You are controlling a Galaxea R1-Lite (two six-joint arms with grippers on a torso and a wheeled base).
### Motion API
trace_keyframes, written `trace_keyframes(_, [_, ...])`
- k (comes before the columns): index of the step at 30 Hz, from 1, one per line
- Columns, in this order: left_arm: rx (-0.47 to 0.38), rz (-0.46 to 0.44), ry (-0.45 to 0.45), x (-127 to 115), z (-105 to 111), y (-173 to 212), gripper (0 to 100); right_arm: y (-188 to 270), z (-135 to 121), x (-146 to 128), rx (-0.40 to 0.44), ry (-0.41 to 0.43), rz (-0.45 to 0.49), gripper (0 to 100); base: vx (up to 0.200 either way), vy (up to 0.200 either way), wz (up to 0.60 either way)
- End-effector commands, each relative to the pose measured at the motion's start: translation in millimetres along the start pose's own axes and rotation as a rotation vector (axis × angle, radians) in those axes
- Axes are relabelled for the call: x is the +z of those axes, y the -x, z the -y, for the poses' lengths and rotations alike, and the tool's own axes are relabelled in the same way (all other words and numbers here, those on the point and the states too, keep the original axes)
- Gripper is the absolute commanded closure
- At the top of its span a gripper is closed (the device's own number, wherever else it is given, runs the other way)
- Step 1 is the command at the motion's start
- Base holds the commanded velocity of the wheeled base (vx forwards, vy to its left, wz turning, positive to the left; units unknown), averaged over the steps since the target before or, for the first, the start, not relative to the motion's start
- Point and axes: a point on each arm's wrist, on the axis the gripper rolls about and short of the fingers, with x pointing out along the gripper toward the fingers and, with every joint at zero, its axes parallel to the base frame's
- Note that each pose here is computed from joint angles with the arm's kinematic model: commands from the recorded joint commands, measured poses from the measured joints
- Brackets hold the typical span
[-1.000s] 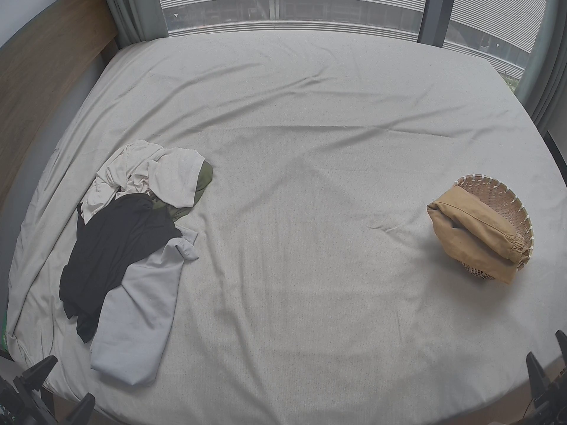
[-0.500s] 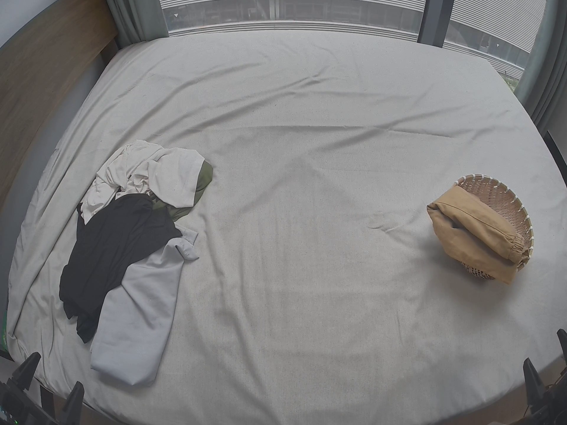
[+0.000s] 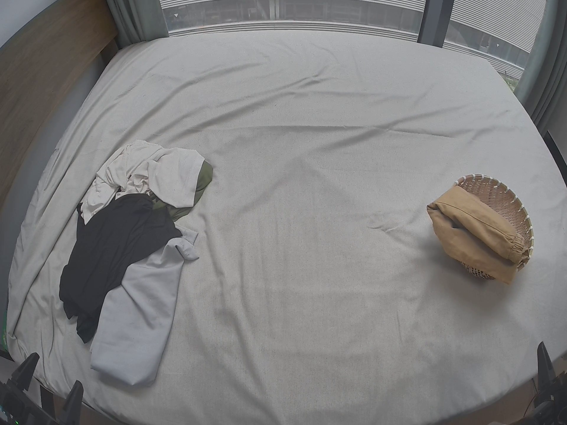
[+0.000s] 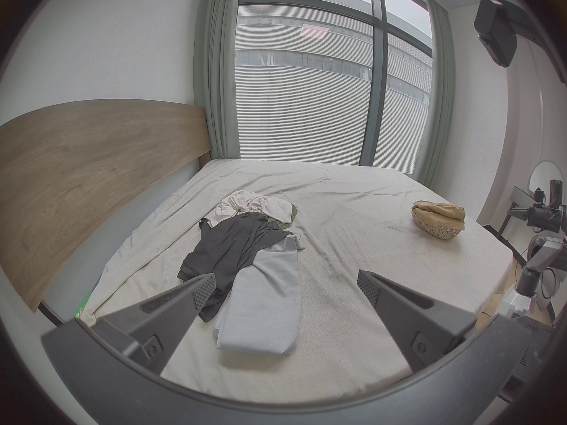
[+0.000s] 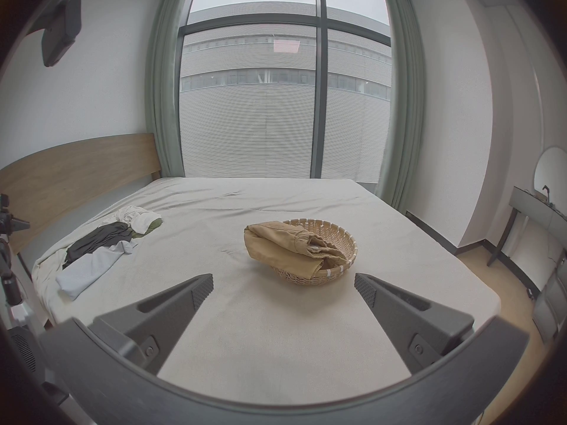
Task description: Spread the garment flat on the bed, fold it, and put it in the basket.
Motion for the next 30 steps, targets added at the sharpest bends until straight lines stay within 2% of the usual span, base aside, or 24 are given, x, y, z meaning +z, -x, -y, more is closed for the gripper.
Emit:
trace_keyframes(1, [-0.001, -0.021, 0.002, -4.6, -0.1, -1.7, 0, 0.2, -1.1, -2.7, 0.047, 0.099, 0.009, 0, 0.0, 0.0, 0.0])
trace_keyframes(5, [-0.001, -0.021, 0.002, -4.6, -0.1, -1.7, 0, 0.3, -1.7, -2.9, 0.075, 0.073, 0.009, 0, 0.0, 0.0, 0.0])
trace_keyframes(6, [-0.001, -0.023, 0.002, -4.8, -0.1, -1.7, 0, 0.3, -1.7, -2.9, 0.075, 0.036, 0.008, 0, 0.0, 0.0, 0.0])
trace_keyframes(8, [-0.003, -0.021, 0.003, -4.6, -0.1, -1.7, 0, 0.3, -1.7, -3.4, 0.069, -0.138, -0.003, 0, 0.0, 0.0, 0.0])
trace_keyframes(9, [-0.004, -0.023, 0.002, -4.8, -0.1, -1.7, 0, 0.1, -1.6, -3.2, 0.067, -0.189, -0.005, 0, 0.0, 0.0, 0.0])
trace_keyframes(13, [-0.006, -0.021, -0.003, -4.6, 0.0, -1.7, 0, 0.1, -1.8, -2.7, 0.072, -0.172, 0.0, 0, 0.0, 0.0, 0.0])
trace_keyframes(17, [-0.006, -0.021, -0.011, -4.6, 0.0, -1.7, 0, 0.3, -1.9, -2.7, 0.077, -0.037, 0.006, 0, 0.0, 0.0, 0.0])
trace_keyframes(18, [-0.006, -0.021, -0.011, -4.6, 0.0, -1.7, 0, 0.2, -1.9, -2.9, 0.077, -0.028, 0.004, 0, 0.0, 0.0, 0.0])
trace_keyframes(21, [-0.004, -0.021, -0.009, -4.6, 0.0, -1.7, 0, 0.4, -1.7, -3.4, 0.069, -0.037, -0.003, 0, 0.0, 0.0, 0.0])
trace_keyframes(23, [-0.006, -0.021, -0.011, -4.6, 0.0, -1.7, 0, -0.5, -1.7, -9.8, 0.066, -0.052, -0.056, 0, 0.0, 0.0, 0.0])
trace_keyframes(27, [-0.006, -0.021, -0.011, -4.6, 0.0, -1.7, 0, -0.5, -1.8, -9.7, 0.062, -0.018, -0.053, 0, 0.0, 0.0, 0.0])
trace_keyframes(30, [-0.004, -0.021, -0.011, -4.6, 0.0, -1.7, 0, -0.3, -1.7, -9.4, 0.064, -0.026, -0.052, 0, 0.0, 0.0, 0.0])
